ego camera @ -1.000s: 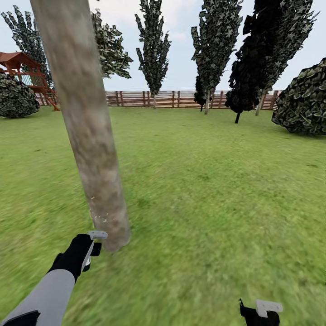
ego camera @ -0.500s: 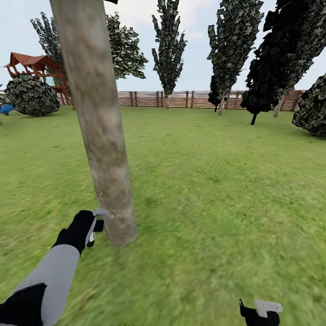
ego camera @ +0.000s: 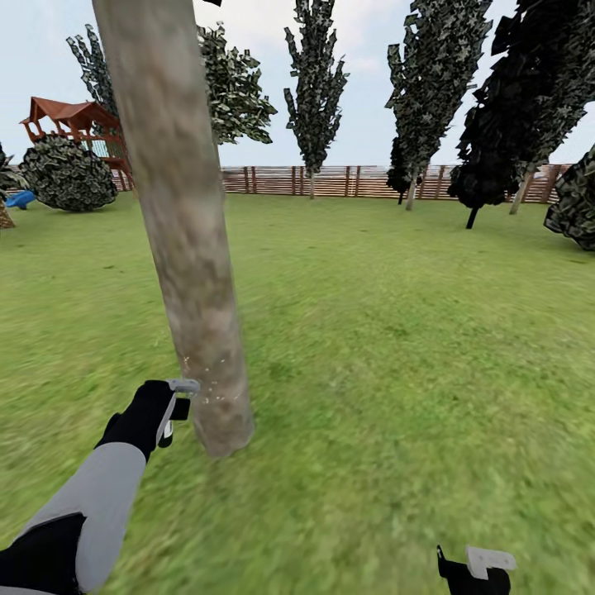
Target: In the garden, pick up the pesticide atomizer on the floor and spray pesticide onto both trees until each tree trunk is fully covered.
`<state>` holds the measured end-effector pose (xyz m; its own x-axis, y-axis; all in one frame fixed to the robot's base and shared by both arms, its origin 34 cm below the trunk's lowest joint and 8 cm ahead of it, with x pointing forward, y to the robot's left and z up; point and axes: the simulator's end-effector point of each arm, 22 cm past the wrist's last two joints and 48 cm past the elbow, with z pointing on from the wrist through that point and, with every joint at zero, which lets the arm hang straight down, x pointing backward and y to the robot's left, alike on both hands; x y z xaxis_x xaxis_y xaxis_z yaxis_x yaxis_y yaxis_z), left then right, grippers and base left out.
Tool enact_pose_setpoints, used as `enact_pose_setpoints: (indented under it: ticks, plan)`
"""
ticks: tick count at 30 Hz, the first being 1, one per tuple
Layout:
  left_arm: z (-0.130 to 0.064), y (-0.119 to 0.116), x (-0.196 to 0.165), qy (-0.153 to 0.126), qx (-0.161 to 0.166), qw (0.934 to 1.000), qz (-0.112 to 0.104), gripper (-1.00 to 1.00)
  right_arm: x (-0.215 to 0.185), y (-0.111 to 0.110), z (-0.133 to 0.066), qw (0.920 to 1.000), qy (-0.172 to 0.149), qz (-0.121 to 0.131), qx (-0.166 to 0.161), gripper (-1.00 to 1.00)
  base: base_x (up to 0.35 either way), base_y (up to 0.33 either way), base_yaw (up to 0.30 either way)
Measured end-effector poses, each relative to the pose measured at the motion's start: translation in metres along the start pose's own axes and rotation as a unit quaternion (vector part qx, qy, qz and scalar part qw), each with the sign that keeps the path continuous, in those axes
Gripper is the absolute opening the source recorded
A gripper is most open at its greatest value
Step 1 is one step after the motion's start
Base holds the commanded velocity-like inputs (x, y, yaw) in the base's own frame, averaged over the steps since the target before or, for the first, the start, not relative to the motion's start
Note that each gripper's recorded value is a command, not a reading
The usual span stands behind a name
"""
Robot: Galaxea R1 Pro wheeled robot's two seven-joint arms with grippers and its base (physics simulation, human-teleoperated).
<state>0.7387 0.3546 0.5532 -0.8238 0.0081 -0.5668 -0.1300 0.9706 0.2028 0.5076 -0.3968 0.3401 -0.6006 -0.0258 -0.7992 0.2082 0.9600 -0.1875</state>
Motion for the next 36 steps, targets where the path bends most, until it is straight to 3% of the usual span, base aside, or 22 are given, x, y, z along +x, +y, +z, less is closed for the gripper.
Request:
enact_pose_setpoints:
  ticks: [13, 22, 36]
  plan:
    - [-0.005, 0.003, -0.013, -0.013, -0.002, 0.9999, -0.005, -1.0, 0.0, 0.0, 0.0, 1.0, 0.0, 0.0, 0.0, 1.0, 0.033, -0.033, 0.219]
    - [-0.007, -0.005, -0.015, -0.016, 0.003, 0.9999, -0.003, -1.0, 0.0, 0.0, 0.0, 1.0, 0.0, 0.0, 0.0, 1.0, 0.199, -0.177, 0.01]
    - [-0.006, -0.003, -0.014, -0.014, 0.001, 0.9999, -0.002, -1.0, 0.0, 0.0, 0.0, 1.0, 0.0, 0.0, 0.0, 1.0, -0.041, -0.275, 0.002]
